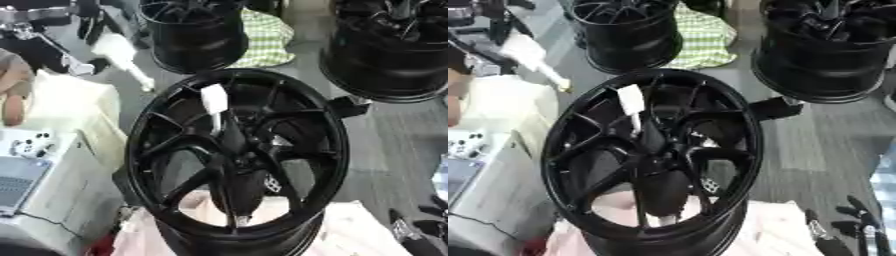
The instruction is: Pull the pin out of the wheel hub.
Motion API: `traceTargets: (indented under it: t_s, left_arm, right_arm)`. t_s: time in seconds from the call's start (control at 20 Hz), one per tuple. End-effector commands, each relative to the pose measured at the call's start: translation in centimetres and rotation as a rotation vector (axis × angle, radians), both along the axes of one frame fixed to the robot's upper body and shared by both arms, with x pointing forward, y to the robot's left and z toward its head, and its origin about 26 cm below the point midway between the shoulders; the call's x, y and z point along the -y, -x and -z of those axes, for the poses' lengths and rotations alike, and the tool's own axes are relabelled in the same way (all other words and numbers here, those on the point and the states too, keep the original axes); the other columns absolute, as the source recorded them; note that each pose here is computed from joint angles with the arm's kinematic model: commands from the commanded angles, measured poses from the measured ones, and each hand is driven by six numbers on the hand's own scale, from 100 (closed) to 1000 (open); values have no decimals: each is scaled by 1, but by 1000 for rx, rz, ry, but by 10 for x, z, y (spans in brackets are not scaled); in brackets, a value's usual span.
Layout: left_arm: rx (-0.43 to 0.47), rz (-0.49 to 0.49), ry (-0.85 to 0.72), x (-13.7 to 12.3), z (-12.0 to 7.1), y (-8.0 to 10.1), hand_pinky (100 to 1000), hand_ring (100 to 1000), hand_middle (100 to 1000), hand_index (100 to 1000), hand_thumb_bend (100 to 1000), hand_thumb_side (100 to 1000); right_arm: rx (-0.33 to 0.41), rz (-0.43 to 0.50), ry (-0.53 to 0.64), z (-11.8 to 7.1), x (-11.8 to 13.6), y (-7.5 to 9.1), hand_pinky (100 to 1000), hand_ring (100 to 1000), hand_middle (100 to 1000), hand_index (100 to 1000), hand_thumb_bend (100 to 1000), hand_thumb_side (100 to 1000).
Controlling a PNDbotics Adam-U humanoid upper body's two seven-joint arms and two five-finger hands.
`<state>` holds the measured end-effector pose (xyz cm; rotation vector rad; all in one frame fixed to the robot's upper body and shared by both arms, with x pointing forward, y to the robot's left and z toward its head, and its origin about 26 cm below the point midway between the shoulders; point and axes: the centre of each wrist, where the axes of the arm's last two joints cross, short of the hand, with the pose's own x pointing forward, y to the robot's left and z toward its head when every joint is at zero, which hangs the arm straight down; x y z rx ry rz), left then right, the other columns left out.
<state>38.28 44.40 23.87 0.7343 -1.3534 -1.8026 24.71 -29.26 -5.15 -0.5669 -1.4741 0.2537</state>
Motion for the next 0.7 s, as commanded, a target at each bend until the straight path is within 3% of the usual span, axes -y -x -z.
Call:
traceTargets:
  t_s: [0.05,0.1,0.15,0.2,0.35,0.4,0.5,0.7]
  left_arm:
    - [-244,166,-385,-32,10,5,574,1000,744,960,527,577]
    - [-255,146,-388,-36,21,6,596,1000,780,982,519,799]
    - [-259,135,-391,-38,30,7,602,1000,799,987,519,876]
    - [-261,130,-395,-39,39,8,603,1000,803,987,519,894]
    - [-255,137,-392,-37,59,12,600,1000,799,986,429,860]
    - [-251,142,-378,-36,65,13,595,1000,791,981,323,819]
    - [-247,150,-331,-36,75,18,589,1000,779,970,222,785]
    - [-263,172,-244,-33,84,25,580,1000,761,952,101,725]
  right_arm:
    - [18,2,21,-6,5,-3,697,627,735,935,427,344]
    - [19,2,20,-6,5,-3,696,627,735,935,427,344]
    - [19,1,18,-7,4,-3,696,627,735,935,427,344]
    - [20,1,17,-7,4,-4,696,627,735,935,426,345]
    - [21,1,14,-7,3,-4,697,627,735,935,426,346]
    - [22,2,13,-7,3,-4,696,627,735,935,426,345]
    - [24,2,12,-7,3,-5,696,627,735,935,426,346]
    - [26,2,10,-8,2,-5,696,627,735,935,425,346]
